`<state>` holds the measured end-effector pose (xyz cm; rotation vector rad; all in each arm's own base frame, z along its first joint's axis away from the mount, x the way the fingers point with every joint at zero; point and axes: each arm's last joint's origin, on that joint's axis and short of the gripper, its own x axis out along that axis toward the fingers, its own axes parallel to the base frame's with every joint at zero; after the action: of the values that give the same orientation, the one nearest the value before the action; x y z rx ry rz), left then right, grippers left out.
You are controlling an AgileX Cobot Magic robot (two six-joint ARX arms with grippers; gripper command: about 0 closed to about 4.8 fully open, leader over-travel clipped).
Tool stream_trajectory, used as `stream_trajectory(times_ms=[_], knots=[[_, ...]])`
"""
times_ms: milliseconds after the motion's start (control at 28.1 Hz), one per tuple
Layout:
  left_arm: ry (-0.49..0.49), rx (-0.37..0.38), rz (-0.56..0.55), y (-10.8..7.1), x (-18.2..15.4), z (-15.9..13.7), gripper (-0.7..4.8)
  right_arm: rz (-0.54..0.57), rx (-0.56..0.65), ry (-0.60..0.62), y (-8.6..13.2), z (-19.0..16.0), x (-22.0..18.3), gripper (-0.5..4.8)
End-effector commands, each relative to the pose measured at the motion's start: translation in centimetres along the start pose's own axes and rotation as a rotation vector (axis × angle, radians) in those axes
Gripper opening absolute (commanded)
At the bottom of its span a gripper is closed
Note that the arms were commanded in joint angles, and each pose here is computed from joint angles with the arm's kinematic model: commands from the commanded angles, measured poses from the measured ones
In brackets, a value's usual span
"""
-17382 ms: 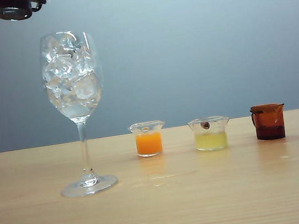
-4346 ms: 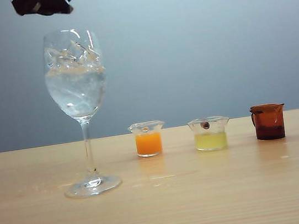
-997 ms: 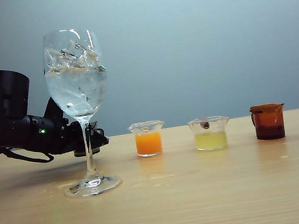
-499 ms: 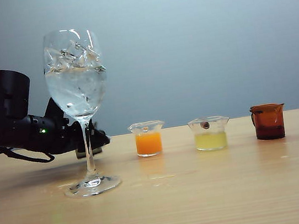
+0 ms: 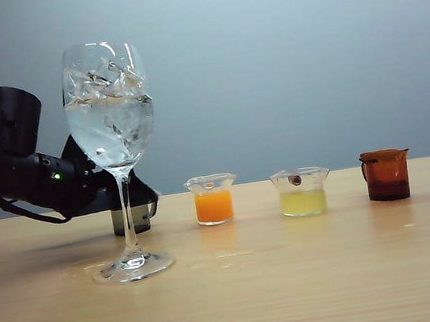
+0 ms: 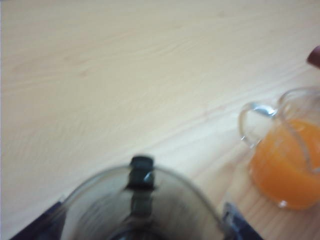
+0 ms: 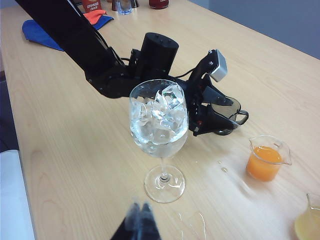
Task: Pick up the first measuring cup from the left, pour the coconut rum inside into the goblet, and finally put the measuring cup back in its original place.
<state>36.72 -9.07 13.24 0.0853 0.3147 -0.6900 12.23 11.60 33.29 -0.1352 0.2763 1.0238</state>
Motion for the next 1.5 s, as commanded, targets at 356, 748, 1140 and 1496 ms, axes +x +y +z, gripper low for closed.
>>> stream_trajectory(times_ms=[356,748,1140,1496], knots=[[0.331,-0.043,0.131,-0.4,-4.3,1.7,4.04,-0.002,-0.008,-0.016,0.0,0.2,-0.1,-0.04],[0.390,0.039,0.211,-3.5,-12.4,7.7,-0.06,-0.003,-0.007,-0.016,0.0,0.2,-0.2,-0.04],[0.249,-0.026,0.232,-8.4,-22.1,11.6,-0.06,-0.019,-0.001,0.007,0.0,0.0,-0.2,-0.05],[-0.008,-0.017,0.277,-12.0,-28.2,9.2,-0.06,-0.215,-0.021,-0.049,0.1,-2.0,-1.9,-0.05]])
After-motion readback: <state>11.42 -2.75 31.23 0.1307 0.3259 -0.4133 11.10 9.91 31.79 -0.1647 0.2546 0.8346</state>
